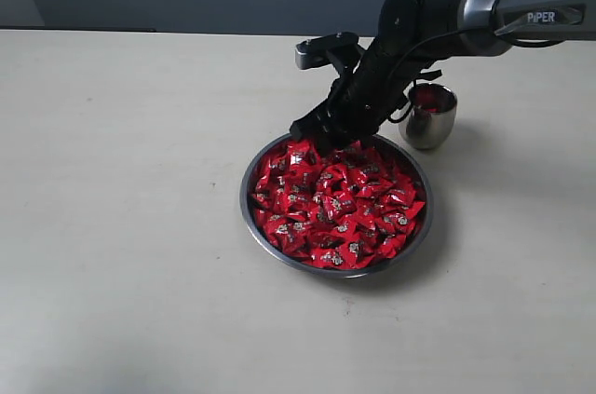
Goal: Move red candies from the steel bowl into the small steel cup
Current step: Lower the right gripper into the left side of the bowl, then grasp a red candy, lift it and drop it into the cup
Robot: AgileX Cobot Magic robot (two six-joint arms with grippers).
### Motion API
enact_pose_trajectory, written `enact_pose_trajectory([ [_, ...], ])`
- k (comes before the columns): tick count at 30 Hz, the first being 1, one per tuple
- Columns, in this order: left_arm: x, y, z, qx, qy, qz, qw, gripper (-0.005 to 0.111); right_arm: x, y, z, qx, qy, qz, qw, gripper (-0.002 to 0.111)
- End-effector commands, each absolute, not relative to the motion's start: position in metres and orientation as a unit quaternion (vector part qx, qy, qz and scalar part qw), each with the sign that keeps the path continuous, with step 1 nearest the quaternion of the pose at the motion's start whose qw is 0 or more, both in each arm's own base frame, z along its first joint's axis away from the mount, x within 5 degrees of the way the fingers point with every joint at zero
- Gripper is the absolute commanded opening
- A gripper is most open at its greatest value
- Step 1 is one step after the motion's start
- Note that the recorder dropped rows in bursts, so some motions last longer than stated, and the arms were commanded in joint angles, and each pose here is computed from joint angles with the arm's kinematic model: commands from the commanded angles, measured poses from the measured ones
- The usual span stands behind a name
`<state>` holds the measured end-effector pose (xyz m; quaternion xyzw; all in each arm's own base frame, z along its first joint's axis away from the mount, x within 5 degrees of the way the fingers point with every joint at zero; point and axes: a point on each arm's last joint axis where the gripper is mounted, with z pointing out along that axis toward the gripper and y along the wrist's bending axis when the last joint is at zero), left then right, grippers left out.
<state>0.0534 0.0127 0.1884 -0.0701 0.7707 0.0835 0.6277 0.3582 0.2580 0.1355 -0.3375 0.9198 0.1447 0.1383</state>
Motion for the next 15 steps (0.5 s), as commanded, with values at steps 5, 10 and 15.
enact_pose_trajectory([
  [5,0.053,0.012,0.187,-0.066,0.77,0.082,0.629,0.0,0.358,0.259,0.138,-0.346,0.917,0.144,0.137,-0.001],
  [10,0.053,0.012,0.187,-0.066,0.77,0.082,0.629,0.0,0.359,0.262,0.148,-0.353,0.914,0.149,0.133,-0.001],
  [15,0.053,0.012,0.187,-0.066,0.77,0.082,0.629,0.0,0.366,0.266,0.186,-0.373,0.904,0.148,0.147,-0.001],
])
